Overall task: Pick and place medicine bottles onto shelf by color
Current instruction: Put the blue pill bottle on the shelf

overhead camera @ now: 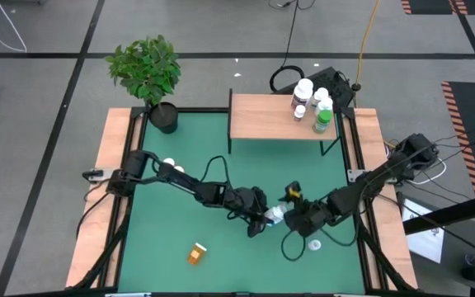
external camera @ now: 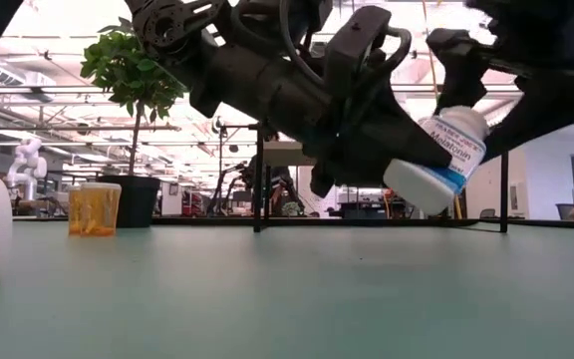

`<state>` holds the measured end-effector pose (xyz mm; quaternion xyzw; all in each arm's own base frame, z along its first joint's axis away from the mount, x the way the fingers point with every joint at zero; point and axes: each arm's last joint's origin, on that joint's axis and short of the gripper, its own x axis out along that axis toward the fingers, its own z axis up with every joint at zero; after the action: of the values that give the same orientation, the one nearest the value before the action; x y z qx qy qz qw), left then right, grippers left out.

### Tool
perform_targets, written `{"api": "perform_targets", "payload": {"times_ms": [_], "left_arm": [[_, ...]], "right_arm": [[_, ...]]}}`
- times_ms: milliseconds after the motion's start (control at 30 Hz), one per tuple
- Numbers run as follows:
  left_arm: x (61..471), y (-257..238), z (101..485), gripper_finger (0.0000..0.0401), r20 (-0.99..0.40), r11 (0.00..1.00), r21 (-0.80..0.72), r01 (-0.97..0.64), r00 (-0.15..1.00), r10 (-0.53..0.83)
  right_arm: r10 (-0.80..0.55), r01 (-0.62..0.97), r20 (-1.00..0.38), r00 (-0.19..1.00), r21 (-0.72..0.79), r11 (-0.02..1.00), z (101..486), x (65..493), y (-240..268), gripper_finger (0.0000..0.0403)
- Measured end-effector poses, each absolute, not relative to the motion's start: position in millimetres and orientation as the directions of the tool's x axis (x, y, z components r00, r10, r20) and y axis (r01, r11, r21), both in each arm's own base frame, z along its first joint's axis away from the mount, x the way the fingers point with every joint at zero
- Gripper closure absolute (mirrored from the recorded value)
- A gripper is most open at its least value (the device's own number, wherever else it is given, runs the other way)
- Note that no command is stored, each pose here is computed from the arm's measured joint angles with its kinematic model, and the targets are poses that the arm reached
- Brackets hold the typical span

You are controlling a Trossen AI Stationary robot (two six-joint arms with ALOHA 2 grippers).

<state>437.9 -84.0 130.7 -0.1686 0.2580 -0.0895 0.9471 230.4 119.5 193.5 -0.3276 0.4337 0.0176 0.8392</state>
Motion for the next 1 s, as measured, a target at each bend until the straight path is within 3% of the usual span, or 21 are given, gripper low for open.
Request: {"api": "perform_targets", "payload": {"times_ms": [100, 200, 333, 433, 733, 1000], "left_arm": [[437, -82, 140, 0.0264, -0.457, 0.952, -0.295, 0.082, 0.863, -0.216], [432, -84, 148, 0.026, -0.482, 0.976, -0.194, 0.098, 0.857, -0.182], [429, -88, 158, 0.0259, -0.469, 0.992, -0.054, 0.112, 0.875, -0.124], [430, -92, 162, 0.0258, -0.437, 0.993, 0.009, 0.118, 0.894, -0.102], [431, -92, 164, 0.0257, -0.4, 0.989, 0.118, 0.087, 0.916, -0.033], [434, -82, 167, 0.0256, -0.37, 0.989, 0.134, 0.062, 0.929, -0.008]], "right_arm": [[-0.21, -0.212, -0.753, 0.624, -0.421, 0.882, 210, 223, 108, 0.0128], [-0.056, -0.174, -0.727, 0.684, -0.237, 0.956, 229, 215, 101, 0.0114], [0.132, -0.196, -0.589, 0.798, -0.045, 0.98, 236, 206, 92, 0.0112], [0.162, -0.173, -0.481, 0.861, 0.022, 0.985, 232, 199, 85, 0.0116], [0.189, -0.168, -0.363, 0.912, 0.089, 0.982, 199, 192, 82, 0.012], [0.102, -0.108, -0.356, 0.929, 0.002, 0.994, 196, 194, 78, 0.0131]]}}
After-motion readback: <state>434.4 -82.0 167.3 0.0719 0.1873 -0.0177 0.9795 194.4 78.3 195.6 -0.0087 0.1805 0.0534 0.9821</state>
